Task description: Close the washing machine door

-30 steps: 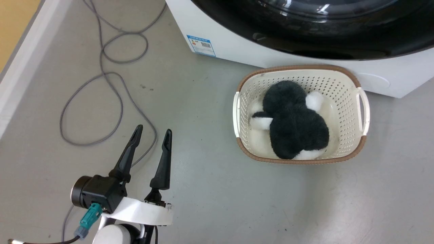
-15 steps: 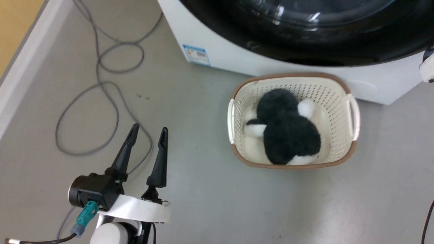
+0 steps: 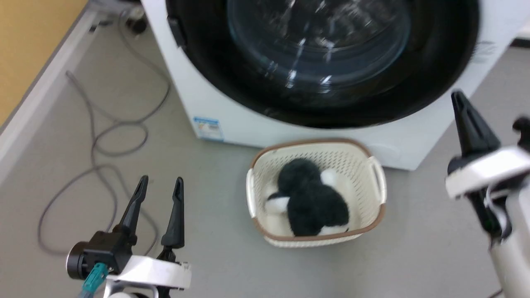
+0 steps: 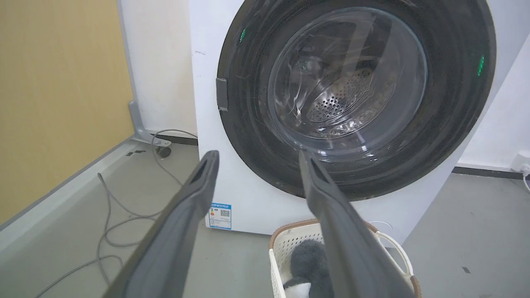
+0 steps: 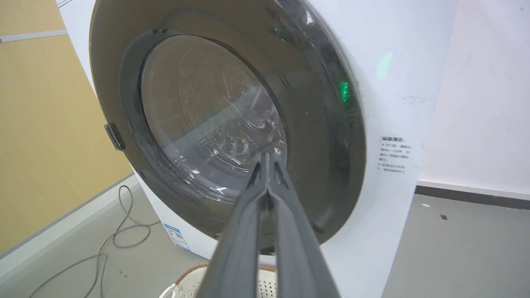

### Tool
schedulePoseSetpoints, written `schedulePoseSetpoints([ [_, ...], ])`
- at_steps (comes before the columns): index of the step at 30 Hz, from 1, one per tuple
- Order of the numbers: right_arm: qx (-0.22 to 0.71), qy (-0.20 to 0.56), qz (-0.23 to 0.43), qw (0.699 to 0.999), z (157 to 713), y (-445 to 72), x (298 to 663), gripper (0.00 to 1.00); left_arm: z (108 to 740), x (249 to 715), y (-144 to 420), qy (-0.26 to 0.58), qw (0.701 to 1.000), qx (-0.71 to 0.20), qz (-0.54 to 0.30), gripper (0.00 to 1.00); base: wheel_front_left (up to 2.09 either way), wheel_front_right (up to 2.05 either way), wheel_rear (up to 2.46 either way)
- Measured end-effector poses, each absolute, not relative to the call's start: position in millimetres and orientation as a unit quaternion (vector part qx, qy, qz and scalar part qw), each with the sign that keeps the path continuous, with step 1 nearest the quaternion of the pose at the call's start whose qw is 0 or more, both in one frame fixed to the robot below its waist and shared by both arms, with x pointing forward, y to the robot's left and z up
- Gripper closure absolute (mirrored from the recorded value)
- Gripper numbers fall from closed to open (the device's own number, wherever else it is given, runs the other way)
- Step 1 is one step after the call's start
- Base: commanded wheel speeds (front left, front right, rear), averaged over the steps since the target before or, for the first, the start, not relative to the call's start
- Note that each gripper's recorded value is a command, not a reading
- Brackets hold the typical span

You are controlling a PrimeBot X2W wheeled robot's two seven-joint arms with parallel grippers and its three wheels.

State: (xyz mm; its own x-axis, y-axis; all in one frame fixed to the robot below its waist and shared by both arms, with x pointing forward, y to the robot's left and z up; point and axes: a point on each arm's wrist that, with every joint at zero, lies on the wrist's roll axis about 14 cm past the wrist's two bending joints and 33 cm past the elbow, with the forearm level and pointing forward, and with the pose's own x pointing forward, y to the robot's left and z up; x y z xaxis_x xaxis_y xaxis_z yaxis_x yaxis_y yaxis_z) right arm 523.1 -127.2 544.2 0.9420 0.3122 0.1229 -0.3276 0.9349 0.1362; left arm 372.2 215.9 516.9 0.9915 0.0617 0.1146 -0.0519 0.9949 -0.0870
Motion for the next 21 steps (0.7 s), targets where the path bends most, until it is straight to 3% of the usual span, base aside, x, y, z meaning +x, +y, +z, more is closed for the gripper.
schedulePoseSetpoints([
  [13, 0.091, -0.081, 0.085, 0.989, 545.7, -174.9, 414.2, 1.00, 521.7, 359.0, 193.2, -0.066, 0.997, -0.042, -0.006, 0.00, 0.00, 0.00, 0.00],
  [14, 0.096, -0.082, 0.075, 0.989, 544.8, -178.0, 408.4, 0.96, 520.5, 357.8, 191.6, -0.064, 0.997, -0.042, -0.008, 0.00, 0.00, 0.00, 0.00],
  [15, 0.095, -0.082, 0.069, 0.990, 543.2, -179.5, 402.7, 0.60, 519.2, 356.6, 189.4, -0.062, 0.997, -0.042, -0.011, 0.00, 0.00, 0.00, 0.00],
  [16, 0.093, -0.081, 0.064, 0.990, 541.7, -180.4, 397.7, 0.60, 518.1, 355.7, 187.3, -0.060, 0.997, -0.040, -0.015, 0.00, 0.00, 0.00, 0.00],
  [17, 0.093, -0.080, 0.059, 0.991, 539.9, -180.9, 393.1, 0.00, 517.0, 355.0, 185.8, -0.058, 0.997, -0.038, -0.017, 0.00, 0.00, 0.00, 0.00],
  [21, 0.083, -0.056, 0.049, 0.994, 523.7, -182.1, 379.0, 0.00, 510.7, 351.7, 182.0, -0.048, 0.998, -0.036, -0.021, 0.00, 0.00, 0.00, 0.00],
])
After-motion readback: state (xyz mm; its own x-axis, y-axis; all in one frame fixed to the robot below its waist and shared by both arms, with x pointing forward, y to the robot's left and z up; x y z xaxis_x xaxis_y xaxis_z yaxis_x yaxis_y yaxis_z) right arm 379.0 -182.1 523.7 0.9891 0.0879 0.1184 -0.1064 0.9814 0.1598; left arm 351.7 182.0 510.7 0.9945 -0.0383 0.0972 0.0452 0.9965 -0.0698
